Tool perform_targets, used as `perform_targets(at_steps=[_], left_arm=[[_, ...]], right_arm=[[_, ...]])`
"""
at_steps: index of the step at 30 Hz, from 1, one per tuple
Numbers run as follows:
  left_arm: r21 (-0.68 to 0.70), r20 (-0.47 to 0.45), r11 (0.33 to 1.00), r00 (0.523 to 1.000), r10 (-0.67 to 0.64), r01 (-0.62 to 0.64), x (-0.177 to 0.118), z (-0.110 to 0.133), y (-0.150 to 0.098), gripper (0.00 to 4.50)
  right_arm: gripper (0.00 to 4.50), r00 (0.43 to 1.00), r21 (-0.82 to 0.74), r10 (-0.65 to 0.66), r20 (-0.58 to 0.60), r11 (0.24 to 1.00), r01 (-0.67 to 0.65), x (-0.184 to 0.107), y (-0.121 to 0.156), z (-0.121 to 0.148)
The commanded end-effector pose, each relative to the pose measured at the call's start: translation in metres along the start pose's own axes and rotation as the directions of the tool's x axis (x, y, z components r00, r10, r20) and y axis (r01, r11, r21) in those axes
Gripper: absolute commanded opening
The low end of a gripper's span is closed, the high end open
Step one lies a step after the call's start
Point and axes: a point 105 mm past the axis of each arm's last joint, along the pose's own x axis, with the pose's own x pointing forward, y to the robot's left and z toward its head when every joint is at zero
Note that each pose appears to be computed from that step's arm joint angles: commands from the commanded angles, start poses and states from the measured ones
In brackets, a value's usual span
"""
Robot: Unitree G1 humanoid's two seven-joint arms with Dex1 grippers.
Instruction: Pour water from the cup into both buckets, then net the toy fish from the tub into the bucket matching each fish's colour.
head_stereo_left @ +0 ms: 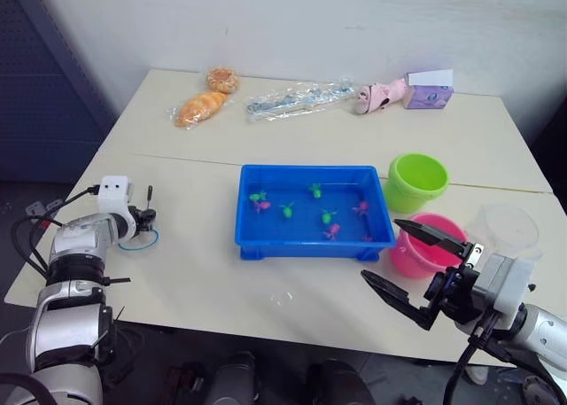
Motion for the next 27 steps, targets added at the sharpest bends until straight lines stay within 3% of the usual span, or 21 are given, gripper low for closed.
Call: perform_targets(at_steps=[1, 3, 6, 8, 10, 12, 15, 18, 20, 23, 27], left_arm=[[-0.044, -0.085, 0.998, 0.995, -0.057, 0.053, 0.006, -0.028, -0.01, 0.2], [-0.029, -0.053, 0.998, 0.997, -0.052, 0.051, 0.003, -0.023, -0.005, 0.05], [0.064, 0.165, 0.997, 0.985, -0.057, 0.047, -0.011, 0.026, 0.004, 0.05], [0.188, 0.31, 0.964, 0.92, -0.239, 0.188, -0.036, 0.072, -0.014, 0.05], [0.362, 0.334, 0.879, 0.837, -0.434, 0.312, -0.063, 0.095, -0.035, 0.05], [0.474, 0.268, 0.788, 0.788, -0.554, 0.394, -0.08, 0.1, -0.049, 0.05], [0.721, 0.071, 0.484, 0.641, -0.764, 0.497, -0.109, 0.102, -0.098, 0.05], [0.815, -0.188, 0.195, 0.567, -0.802, 0.546, -0.118, 0.084, -0.131, 0.05], [0.844, -0.257, 0.035, 0.46, -0.85, 0.536, -0.128, 0.088, -0.161, 0.05], [0.845, -0.357, -0.156, 0.322, -0.877, 0.511, -0.141, 0.089, -0.198, 0.05], [0.811, -0.465, -0.331, 0.19, -0.864, 0.482, -0.152, 0.079, -0.234, 0.05]], right_arm=[[4.5, 1.0, -0.051, 0.004, 0.027, 0.999, -0.002, 0.001, 0.0, 0.012], [4.5, 1.0, -0.051, 0.006, 0.017, 0.999, -0.005, 0.0, -0.002, 0.012], [4.5, 1.0, -0.065, 0.012, 0.008, 0.998, -0.012, -0.001, -0.007, 0.016], [4.5, 1.0, -0.048, 0.017, -0.003, 0.999, -0.017, -0.003, -0.015, 0.021], [4.5, 0.999, -0.021, 0.045, -0.028, 0.999, -0.045, -0.005, -0.021, 0.024], [4.5, 0.994, 0.017, 0.093, -0.058, 0.996, -0.092, -0.007, -0.022, 0.025], [4.5, 0.979, 0.113, 0.172, -0.106, 0.981, -0.16, 0.001, -0.027, 0.026], [4.5, 0.98, 0.235, 0.16, -0.119, 0.963, -0.128, 0.017, -0.035, 0.026], [4.5, 0.967, 0.283, 0.209, -0.148, 0.946, -0.161, 0.027, -0.032, 0.025], [4.5, 0.93, 0.311, 0.287, -0.229, 0.927, -0.21, 0.035, -0.026, 0.017], [4.5, 0.923, 0.301, 0.303, -0.238, 0.926, -0.227, 0.052, -0.026, 0.014]])
